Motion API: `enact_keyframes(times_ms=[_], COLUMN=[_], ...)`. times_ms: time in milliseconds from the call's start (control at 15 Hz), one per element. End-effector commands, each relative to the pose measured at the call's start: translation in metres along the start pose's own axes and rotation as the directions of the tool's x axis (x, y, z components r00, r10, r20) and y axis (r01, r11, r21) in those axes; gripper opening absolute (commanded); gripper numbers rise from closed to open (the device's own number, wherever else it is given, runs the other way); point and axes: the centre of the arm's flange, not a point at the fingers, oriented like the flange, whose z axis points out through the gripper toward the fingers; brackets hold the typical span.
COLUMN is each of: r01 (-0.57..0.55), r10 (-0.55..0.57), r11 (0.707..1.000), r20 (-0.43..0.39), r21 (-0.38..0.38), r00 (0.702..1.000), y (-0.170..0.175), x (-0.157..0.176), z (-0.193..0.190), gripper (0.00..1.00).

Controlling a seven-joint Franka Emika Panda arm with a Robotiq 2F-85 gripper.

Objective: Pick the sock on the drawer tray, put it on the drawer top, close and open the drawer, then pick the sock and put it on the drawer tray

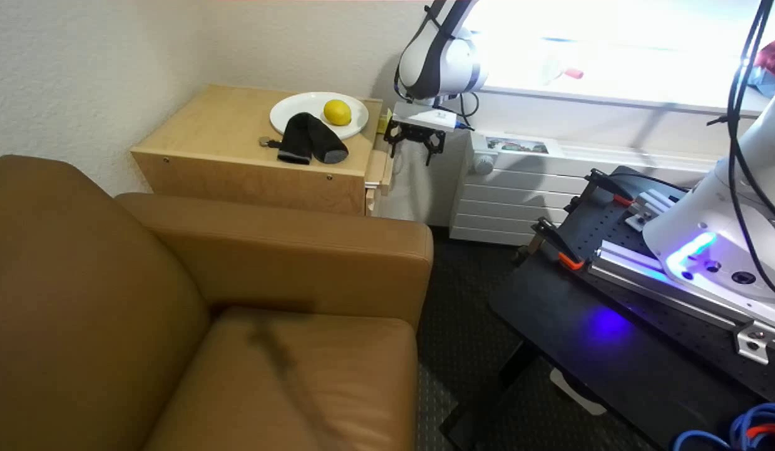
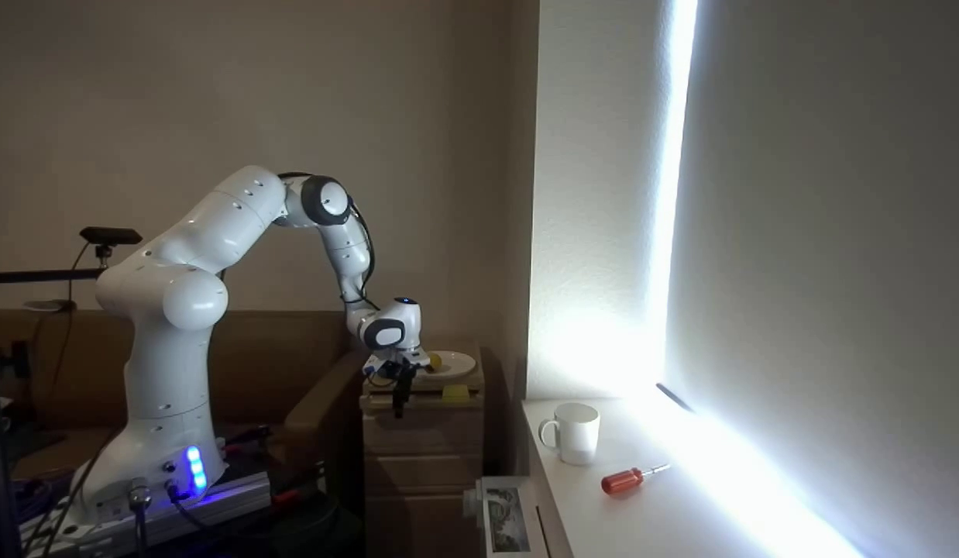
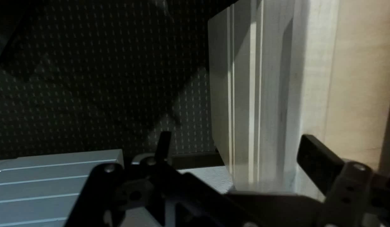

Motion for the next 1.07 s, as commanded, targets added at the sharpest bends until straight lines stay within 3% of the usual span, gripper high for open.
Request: enact_keyframes(times_ms=[0,133,333,400,533,733,867,1000], r01=[-0.112,-0.172,-0.273,-0.29,-0.283,-0.25,-0.166,-0.072], r10=[0.11,0.167,0.264,0.284,0.272,0.22,0.15,0.065], r11=[0.986,0.968,0.905,0.898,0.914,0.951,0.982,0.997], r20=[-0.028,-0.042,-0.072,-0.067,-0.079,-0.171,-0.17,-0.154], r21=[-0.122,-0.182,-0.327,-0.332,-0.29,-0.18,-0.086,-0.041], r00=[0.994,0.985,0.962,0.957,0.959,0.96,0.974,0.986], y=[0.062,0.092,0.17,0.185,0.192,0.189,0.184,0.18], x=[0.021,0.028,0.05,0.058,0.067,0.08,0.085,0.082], z=[0.045,0.058,0.107,0.107,0.075,0.005,-0.037,-0.08], gripper=[1.0,1.0,1.0,1.0,1.0,1.0,1.0,1.0])
